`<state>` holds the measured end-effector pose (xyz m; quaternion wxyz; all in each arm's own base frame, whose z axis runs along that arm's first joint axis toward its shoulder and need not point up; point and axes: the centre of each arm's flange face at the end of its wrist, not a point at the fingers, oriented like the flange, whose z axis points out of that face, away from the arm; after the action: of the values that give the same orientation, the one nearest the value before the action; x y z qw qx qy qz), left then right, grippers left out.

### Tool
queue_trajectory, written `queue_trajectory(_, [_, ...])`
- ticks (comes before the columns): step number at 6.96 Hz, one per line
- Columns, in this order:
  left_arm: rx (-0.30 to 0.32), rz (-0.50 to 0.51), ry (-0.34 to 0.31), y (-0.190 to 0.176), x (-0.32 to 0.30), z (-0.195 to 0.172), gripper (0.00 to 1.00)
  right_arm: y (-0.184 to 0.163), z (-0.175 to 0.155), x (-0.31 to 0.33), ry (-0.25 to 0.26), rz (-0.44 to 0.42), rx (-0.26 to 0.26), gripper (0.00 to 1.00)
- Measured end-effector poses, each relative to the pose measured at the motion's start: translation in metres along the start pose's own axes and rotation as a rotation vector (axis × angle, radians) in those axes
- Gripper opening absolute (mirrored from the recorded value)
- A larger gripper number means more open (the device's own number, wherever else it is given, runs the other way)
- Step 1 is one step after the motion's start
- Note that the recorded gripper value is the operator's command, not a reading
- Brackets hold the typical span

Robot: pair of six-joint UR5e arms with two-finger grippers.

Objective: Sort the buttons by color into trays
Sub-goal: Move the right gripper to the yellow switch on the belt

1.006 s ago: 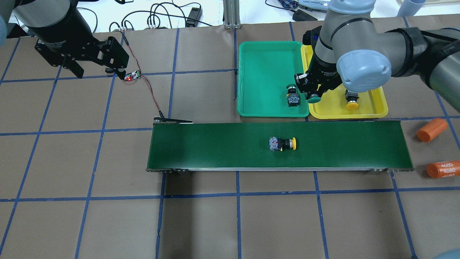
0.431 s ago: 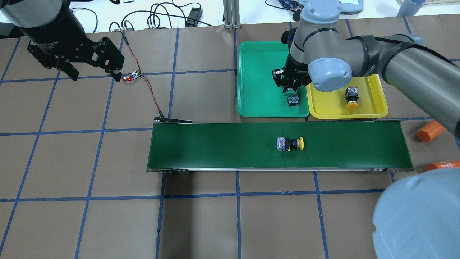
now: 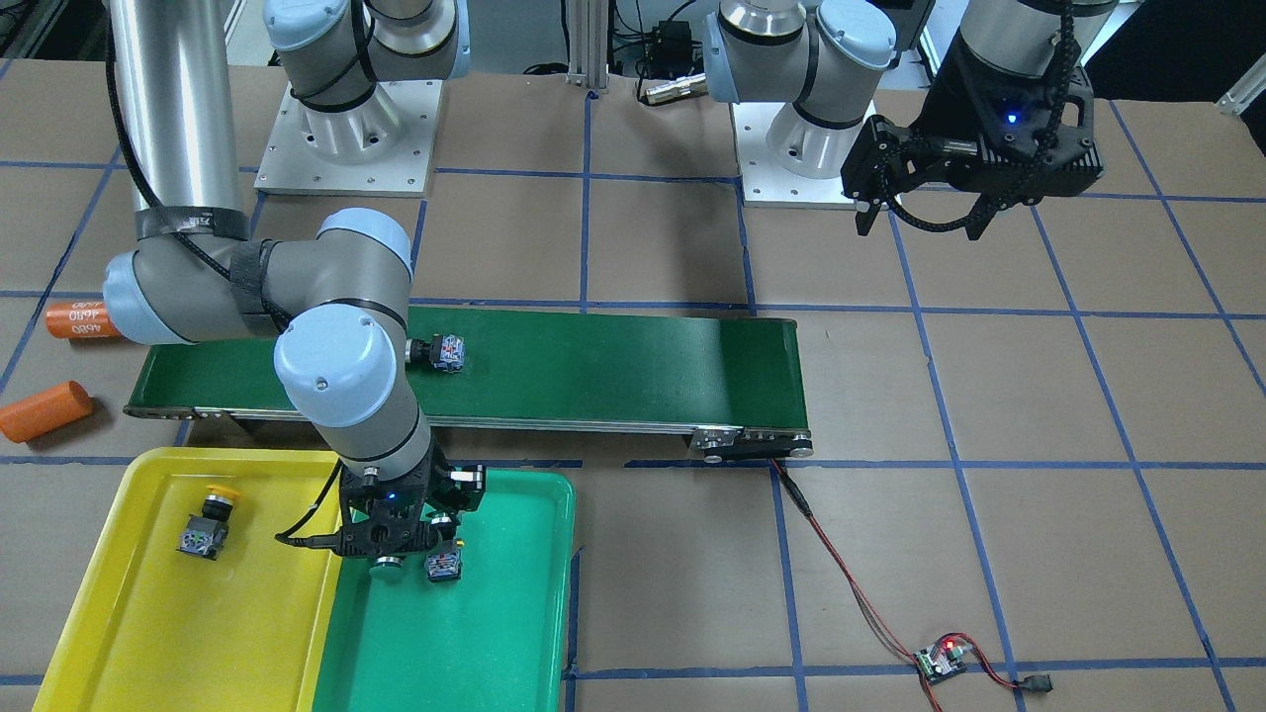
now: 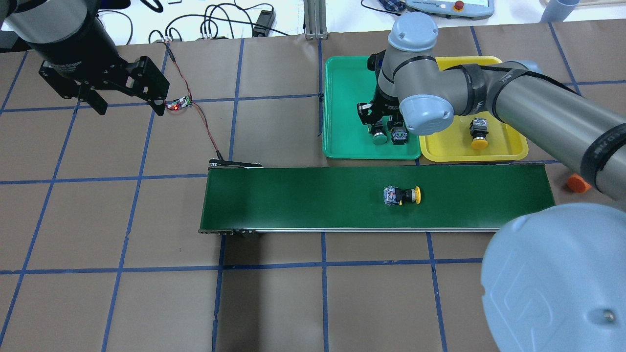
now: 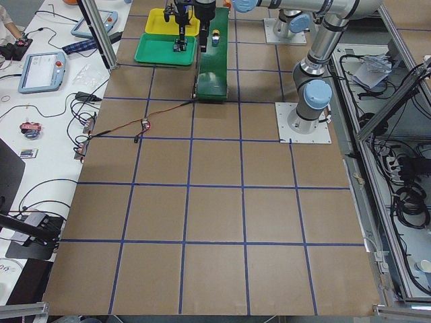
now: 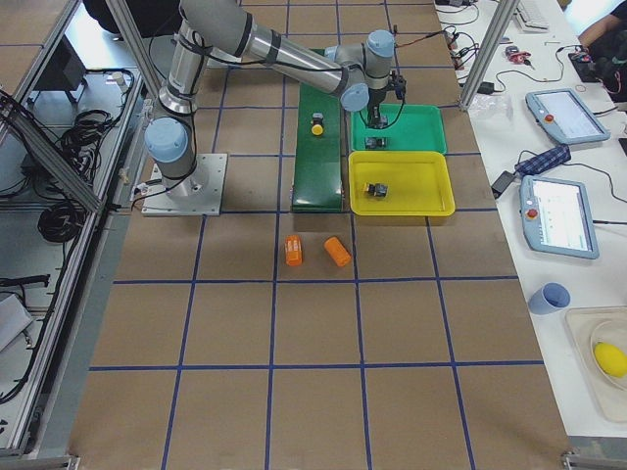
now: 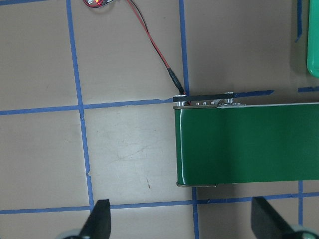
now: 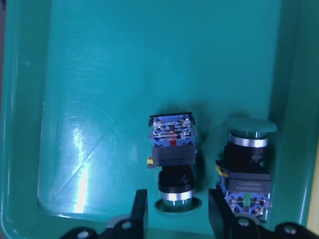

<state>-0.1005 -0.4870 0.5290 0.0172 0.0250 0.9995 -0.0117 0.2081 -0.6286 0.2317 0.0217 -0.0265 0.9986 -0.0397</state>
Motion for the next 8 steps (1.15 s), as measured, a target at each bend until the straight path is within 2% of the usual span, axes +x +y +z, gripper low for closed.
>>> queue_trajectory(2, [-0.002,0.001,-0.003,-0.001,0.0,0.001,1.0,0.002,-0.013,0.022,0.005,0.034,-0.013,1.0])
queue_trajectory(4, [-0.004,0.0,-0.004,-0.002,0.0,0.002,1.0,0.026,-0.052,0.054,0.013,0.097,-0.122,1.0])
queue_trajectory(5, [-0.004,0.0,-0.004,-0.003,0.0,0.003,1.0,0.041,-0.074,0.072,0.018,0.175,-0.183,1.0])
queue_trajectory(6, [-0.006,0.0,-0.005,-0.005,0.0,0.004,1.0,0.058,-0.088,0.084,0.029,0.301,-0.228,1.0])
queue_trajectory(8, [-0.008,0.0,-0.005,-0.008,-0.001,0.006,1.0,0.098,-0.091,0.088,0.063,0.595,-0.251,1.0])
